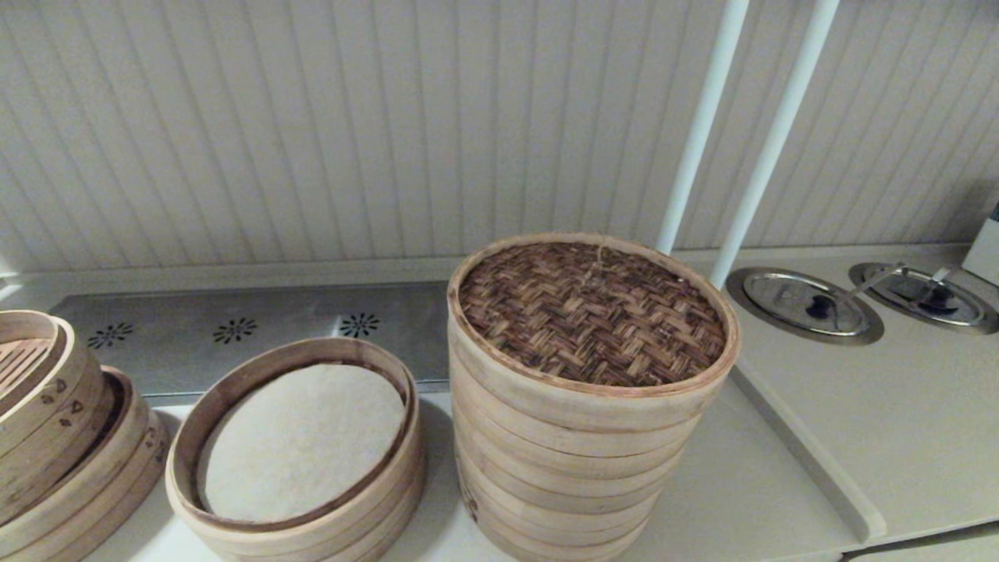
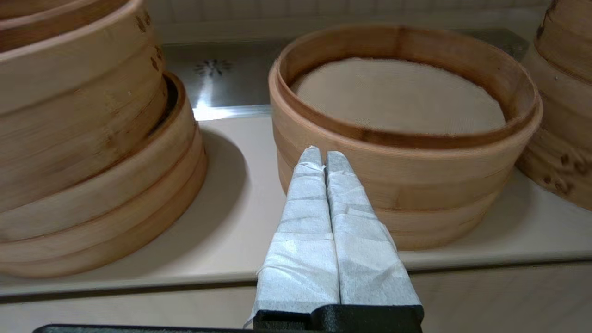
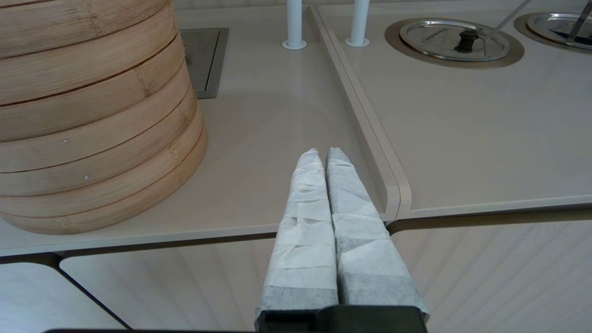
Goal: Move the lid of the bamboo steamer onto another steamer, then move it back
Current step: Pick up the steamer
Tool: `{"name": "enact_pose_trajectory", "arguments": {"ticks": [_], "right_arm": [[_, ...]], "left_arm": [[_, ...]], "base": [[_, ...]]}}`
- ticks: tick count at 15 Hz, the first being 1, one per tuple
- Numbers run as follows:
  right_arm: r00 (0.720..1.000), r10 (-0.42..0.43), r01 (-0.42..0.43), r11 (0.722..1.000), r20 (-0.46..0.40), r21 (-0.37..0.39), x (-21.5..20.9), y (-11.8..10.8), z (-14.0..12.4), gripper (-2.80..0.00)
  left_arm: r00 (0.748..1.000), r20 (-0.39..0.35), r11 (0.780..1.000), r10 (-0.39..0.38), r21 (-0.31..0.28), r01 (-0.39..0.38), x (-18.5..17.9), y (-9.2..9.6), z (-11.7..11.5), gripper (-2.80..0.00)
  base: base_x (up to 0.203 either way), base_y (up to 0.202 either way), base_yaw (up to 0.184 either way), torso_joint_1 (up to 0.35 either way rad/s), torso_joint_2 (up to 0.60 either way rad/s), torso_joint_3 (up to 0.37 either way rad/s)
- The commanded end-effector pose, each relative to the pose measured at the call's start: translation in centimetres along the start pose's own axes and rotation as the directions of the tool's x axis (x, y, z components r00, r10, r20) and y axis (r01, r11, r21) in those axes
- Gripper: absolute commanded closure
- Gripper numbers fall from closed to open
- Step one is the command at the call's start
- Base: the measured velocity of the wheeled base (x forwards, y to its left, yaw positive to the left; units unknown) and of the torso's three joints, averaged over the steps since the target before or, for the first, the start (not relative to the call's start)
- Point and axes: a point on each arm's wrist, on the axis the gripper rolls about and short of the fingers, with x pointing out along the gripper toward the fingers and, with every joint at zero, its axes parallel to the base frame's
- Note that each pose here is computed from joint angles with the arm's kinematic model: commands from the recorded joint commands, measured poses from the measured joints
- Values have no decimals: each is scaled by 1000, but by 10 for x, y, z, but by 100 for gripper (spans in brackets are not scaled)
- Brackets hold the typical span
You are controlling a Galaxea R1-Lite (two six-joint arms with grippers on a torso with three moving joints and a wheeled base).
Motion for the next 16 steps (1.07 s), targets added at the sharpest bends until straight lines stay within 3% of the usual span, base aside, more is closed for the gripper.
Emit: {"name": "enact_pose_trajectory", "arguments": {"ticks": [1,5,8,11,13,16], "right_arm": [[1000,0,0,1000,-2,0,0,0,0,0],[1000,0,0,1000,-2,0,0,0,0,0],[1000,-1,1,1000,-2,0,0,0,0,0],[1000,-1,1,1000,-2,0,0,0,0,0],[1000,0,0,1000,-2,0,0,0,0,0],[1000,0,0,1000,-2,0,0,0,0,0]], "left_arm": [[999,49,1000,-2,1,2,-6,1,20,0],[999,0,999,-37,-15,37,10,4,96,0],[992,-21,991,-127,-49,126,50,4,161,0],[966,-37,963,-256,-97,252,109,-3,219,0],[922,-50,919,-384,-113,377,147,-22,244,0],[808,-63,808,-586,-122,576,179,-64,259,0]], "base": [[0,0,0,0,0,0],[0,0,0,0,0,0],[0,0,0,0,0,0],[0,0,0,0,0,0],[0,0,0,0,0,0],[0,0,0,0,0,0]]}}
